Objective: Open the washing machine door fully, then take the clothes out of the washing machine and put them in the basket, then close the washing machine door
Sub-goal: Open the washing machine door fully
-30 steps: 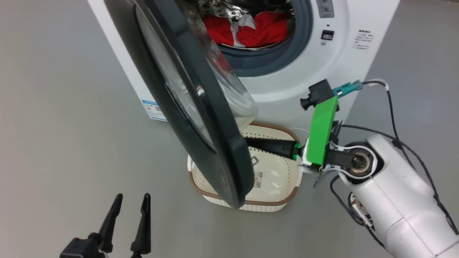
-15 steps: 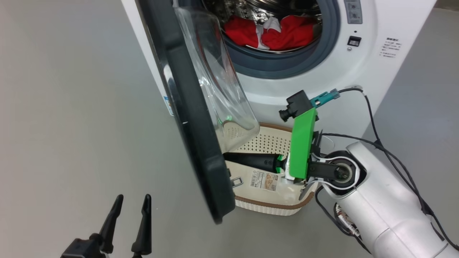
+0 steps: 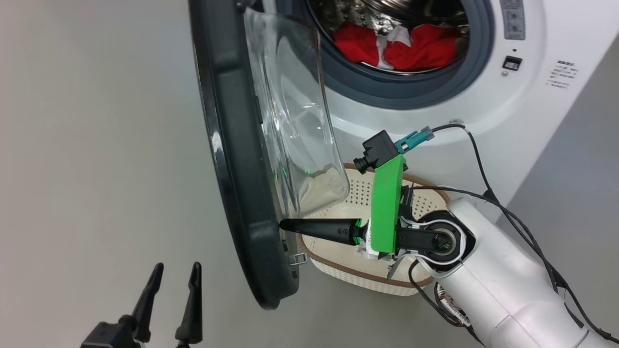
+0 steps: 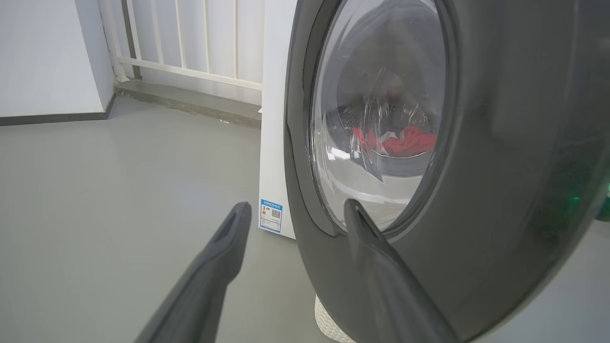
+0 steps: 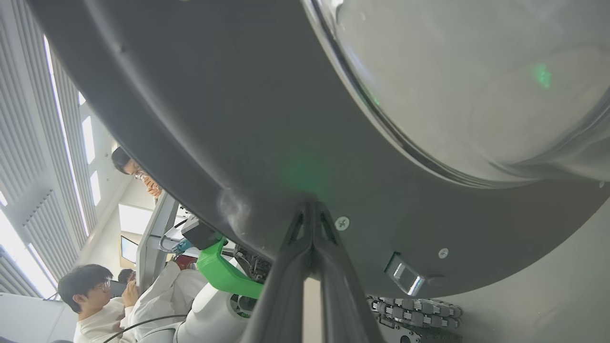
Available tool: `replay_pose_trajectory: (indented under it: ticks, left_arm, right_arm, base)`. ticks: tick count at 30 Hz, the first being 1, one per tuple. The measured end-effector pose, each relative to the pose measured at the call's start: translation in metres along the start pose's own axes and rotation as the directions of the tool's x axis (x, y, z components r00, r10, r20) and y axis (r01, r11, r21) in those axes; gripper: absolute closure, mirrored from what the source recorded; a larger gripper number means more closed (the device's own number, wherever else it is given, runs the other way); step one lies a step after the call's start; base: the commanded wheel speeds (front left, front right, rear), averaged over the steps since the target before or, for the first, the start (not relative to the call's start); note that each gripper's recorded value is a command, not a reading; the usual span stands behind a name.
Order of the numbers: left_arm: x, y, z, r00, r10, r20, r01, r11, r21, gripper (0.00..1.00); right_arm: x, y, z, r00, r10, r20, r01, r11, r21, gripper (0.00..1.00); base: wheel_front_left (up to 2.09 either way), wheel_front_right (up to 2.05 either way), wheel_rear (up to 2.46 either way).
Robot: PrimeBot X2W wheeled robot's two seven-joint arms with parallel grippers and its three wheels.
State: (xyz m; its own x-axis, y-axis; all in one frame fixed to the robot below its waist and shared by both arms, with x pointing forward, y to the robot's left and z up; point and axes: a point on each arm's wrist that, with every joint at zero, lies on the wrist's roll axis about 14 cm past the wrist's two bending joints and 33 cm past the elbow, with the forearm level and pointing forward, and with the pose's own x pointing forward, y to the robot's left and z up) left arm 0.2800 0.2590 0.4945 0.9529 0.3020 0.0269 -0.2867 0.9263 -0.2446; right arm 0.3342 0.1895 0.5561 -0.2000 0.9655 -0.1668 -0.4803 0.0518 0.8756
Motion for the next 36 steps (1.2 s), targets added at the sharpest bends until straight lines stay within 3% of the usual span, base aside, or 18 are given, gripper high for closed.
replay_pose_trajectory:
  ticks: [12, 28, 31, 32, 36]
  left_arm:
    - [-0.012, 0.025, 0.006, 0.996, 0.091, 0.015, -0.091, 0.996, 0.016, 0.0]
    - [-0.012, 0.03, 0.01, 0.993, 0.112, 0.024, -0.113, 0.993, 0.023, 0.0]
    - [-0.012, 0.028, 0.009, 0.994, 0.106, 0.022, -0.106, 0.994, 0.019, 0.0]
    - [-0.012, 0.028, 0.008, 0.994, 0.104, 0.022, -0.105, 0.994, 0.018, 0.0]
    - [-0.013, 0.027, 0.006, 0.995, 0.099, 0.015, -0.099, 0.995, 0.015, 0.0]
  right_arm:
    - [0.027, 0.013, -0.015, 0.996, 0.053, -0.076, -0.054, 0.999, -0.007, 1.0]
    - [0.036, 0.014, -0.017, 0.995, 0.063, -0.074, -0.063, 0.998, -0.004, 1.0]
    - [0.031, 0.012, -0.008, 0.998, 0.05, -0.029, -0.05, 0.999, -0.008, 0.51]
    - [0.029, 0.01, -0.005, 0.999, 0.042, -0.009, -0.042, 0.999, -0.006, 0.0]
    - [0.014, -0.011, -0.002, 0.999, -0.02, 0.049, 0.019, 1.0, 0.024, 0.0]
  base:
    - [0.0, 0.0, 0.0]
    - [0.0, 0.0, 0.0]
    - [0.0, 0.0, 0.0]
    - [0.0, 0.0, 0.0]
    - [0.0, 0.0, 0.0]
